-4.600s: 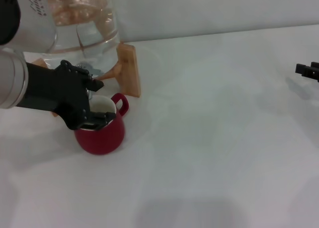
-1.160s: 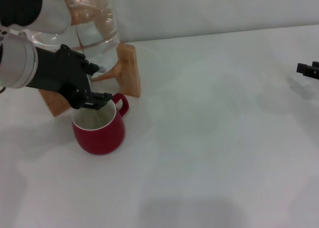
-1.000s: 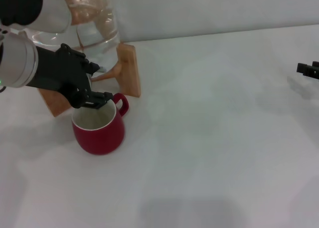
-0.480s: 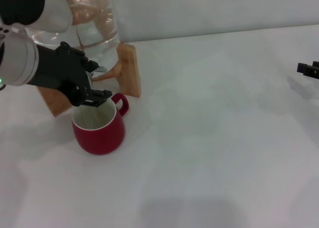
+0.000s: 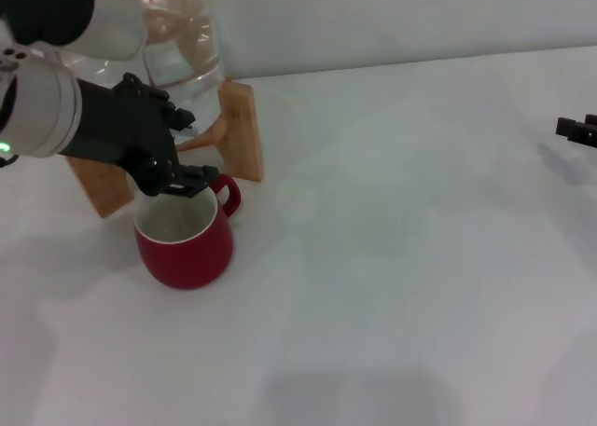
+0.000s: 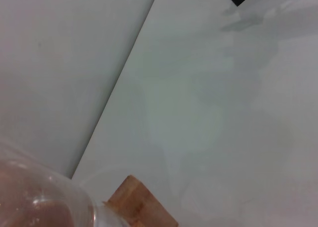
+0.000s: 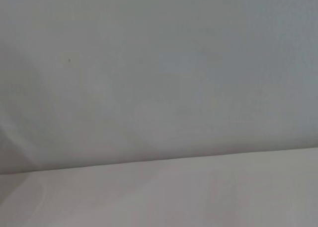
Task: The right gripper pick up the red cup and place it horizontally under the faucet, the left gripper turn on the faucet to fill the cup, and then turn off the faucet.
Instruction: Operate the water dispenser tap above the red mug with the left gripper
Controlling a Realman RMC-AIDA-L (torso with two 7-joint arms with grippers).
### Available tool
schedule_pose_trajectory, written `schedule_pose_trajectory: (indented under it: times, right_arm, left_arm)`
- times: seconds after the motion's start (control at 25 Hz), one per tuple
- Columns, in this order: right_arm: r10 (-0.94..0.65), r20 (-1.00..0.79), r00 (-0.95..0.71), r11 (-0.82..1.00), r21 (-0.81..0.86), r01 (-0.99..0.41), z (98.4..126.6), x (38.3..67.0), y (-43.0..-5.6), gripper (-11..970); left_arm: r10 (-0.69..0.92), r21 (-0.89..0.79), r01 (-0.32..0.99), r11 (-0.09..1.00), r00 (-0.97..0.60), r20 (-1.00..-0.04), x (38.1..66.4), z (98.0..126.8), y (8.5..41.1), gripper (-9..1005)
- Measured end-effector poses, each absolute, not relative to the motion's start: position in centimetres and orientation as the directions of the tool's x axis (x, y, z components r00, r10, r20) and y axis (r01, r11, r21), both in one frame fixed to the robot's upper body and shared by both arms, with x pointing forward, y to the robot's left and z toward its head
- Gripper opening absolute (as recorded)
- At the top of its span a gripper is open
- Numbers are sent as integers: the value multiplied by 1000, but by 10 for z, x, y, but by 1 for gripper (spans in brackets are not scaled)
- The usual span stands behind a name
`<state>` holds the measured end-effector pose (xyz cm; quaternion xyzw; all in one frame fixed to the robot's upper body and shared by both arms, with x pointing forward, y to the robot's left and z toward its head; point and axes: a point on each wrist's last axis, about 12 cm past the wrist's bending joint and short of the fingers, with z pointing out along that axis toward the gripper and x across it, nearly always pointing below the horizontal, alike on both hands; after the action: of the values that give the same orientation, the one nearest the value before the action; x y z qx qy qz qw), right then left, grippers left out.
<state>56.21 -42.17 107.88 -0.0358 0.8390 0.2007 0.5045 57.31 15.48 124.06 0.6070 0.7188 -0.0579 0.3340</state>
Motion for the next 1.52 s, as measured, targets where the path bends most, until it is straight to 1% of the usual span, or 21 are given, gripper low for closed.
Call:
schedule_pose_trajectory:
  times: [0.72, 1.0, 1.2, 1.52]
  right_arm:
    - [144, -859, -491, 917, 302, -260, 1078, 561, -422, 547]
    - [149, -856, -495, 918, 306, -252, 1076, 560, -423, 547]
    - [157, -859, -488, 919, 308, -246, 1078, 561, -424, 547]
    - [155, -859, -488, 919, 307, -249, 1078, 562, -423, 547]
  left_arm:
    - [836, 327, 923, 204, 9, -548, 566, 1244, 141, 663]
    - [846, 288, 938, 193, -10, -534, 555, 1237, 145, 664]
    - [843, 271, 938, 215, -37, -537, 552, 1237, 152, 664]
    - [853, 290, 923, 254, -72, -517, 556, 1234, 160, 663]
